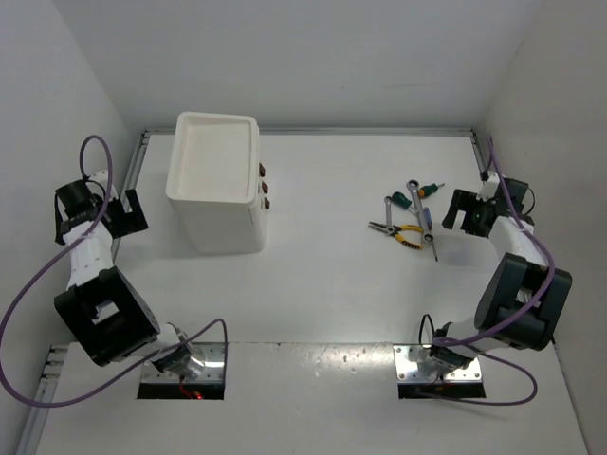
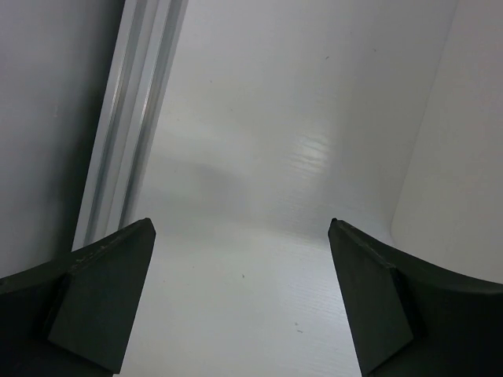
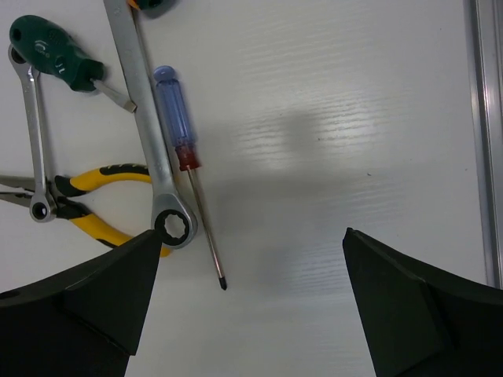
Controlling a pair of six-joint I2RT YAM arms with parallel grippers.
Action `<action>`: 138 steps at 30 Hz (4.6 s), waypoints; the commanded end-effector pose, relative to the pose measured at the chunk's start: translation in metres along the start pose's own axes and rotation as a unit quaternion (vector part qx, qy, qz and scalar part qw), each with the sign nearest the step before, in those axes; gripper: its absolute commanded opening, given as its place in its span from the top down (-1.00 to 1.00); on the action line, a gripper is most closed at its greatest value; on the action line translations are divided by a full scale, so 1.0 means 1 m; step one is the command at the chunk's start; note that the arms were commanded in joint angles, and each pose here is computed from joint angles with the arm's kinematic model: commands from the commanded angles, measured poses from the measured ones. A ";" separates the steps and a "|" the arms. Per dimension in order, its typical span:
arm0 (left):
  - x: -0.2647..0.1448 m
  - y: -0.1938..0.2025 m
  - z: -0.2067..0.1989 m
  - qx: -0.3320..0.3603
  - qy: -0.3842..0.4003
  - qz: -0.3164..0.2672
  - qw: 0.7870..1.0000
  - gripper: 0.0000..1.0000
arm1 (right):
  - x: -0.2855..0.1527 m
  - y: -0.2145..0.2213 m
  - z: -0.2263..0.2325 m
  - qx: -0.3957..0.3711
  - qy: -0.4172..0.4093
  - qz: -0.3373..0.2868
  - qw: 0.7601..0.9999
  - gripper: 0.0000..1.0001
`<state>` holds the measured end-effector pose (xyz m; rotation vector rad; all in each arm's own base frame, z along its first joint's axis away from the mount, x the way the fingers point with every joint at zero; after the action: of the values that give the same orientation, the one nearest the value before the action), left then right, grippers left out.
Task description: Sort the tools into containers
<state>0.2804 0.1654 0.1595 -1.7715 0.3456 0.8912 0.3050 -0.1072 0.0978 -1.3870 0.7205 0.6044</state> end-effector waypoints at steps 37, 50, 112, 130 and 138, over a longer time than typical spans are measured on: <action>-0.081 -0.119 -0.203 0.195 0.098 -0.049 0.975 -0.59 | -0.050 -0.076 0.108 -0.059 -0.309 -0.089 0.945 -0.81; -0.056 -0.118 -0.197 0.170 0.055 -0.038 0.983 -0.13 | -0.053 -0.091 0.202 -0.074 -0.457 -0.028 0.886 -0.73; -0.052 -0.048 -0.230 0.201 0.199 0.052 0.958 1.00 | 0.091 -0.014 0.446 0.236 -0.602 0.167 0.744 -0.17; -0.050 -0.055 -0.219 0.165 0.198 0.040 0.965 1.00 | 0.078 -0.003 0.473 0.236 -0.614 0.185 0.730 0.88; -0.057 -0.079 -0.201 0.106 0.151 -0.020 0.983 1.00 | 0.063 -0.025 0.456 0.233 -0.618 0.155 0.735 1.00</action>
<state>0.3873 -0.0044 0.2816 -1.6444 0.6115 0.4630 0.4128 0.3355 0.0482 -0.1293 0.0558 1.3085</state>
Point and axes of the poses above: each gripper's point midway between its finger pads, its own x axis out along the fingers, its own z axis along the line the jaws close on, y = z × x, the point moved 4 cm from there along -x, back along the fingers, and after that the axes turned 8 degrees about -x, right-handed, at the moved point
